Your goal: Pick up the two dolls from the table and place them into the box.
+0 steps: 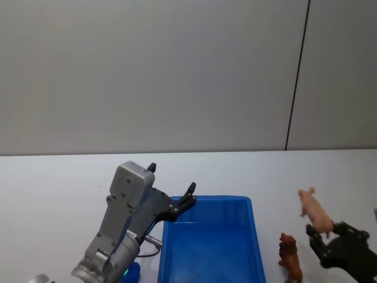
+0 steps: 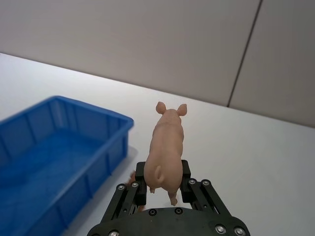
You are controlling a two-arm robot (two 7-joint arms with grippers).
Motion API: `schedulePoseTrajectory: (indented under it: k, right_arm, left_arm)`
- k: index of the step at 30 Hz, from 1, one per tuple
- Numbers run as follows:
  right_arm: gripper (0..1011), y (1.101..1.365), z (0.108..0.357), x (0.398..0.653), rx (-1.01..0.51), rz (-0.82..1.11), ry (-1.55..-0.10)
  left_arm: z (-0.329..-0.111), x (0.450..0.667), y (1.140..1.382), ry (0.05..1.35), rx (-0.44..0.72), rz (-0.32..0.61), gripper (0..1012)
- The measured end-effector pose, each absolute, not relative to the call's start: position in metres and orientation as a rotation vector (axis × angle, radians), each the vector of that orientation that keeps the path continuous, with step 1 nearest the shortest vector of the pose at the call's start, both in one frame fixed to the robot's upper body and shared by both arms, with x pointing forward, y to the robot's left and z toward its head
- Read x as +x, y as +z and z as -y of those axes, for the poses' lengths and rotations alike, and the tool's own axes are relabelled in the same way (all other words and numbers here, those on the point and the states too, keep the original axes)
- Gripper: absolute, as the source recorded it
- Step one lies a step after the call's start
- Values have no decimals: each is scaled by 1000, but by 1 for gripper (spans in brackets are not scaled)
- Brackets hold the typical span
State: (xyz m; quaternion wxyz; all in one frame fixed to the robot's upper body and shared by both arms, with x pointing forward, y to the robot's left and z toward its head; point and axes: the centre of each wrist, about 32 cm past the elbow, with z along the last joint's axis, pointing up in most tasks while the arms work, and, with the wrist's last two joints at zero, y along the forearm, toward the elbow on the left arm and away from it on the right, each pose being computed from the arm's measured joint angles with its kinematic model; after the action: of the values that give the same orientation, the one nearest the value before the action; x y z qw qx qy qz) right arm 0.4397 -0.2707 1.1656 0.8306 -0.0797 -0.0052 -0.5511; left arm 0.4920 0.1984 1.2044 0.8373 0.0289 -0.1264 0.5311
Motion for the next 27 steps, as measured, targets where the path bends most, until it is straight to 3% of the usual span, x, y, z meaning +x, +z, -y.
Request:
schedulePoseTrajectory:
  k: [10,23,27]
  right_arm:
    - [360,1186,254,455,-136,34,-1036]
    - [361,1190,219,479,-156,-49,-852]
    - [474,1190,211,484,-161,-70,-824]
  left_arm:
    - [-198,492,1204,1124,61,268,1001]
    - [-198,492,1204,1124,61,268,1002]
    - [-198,492,1204,1124,61,267,1001]
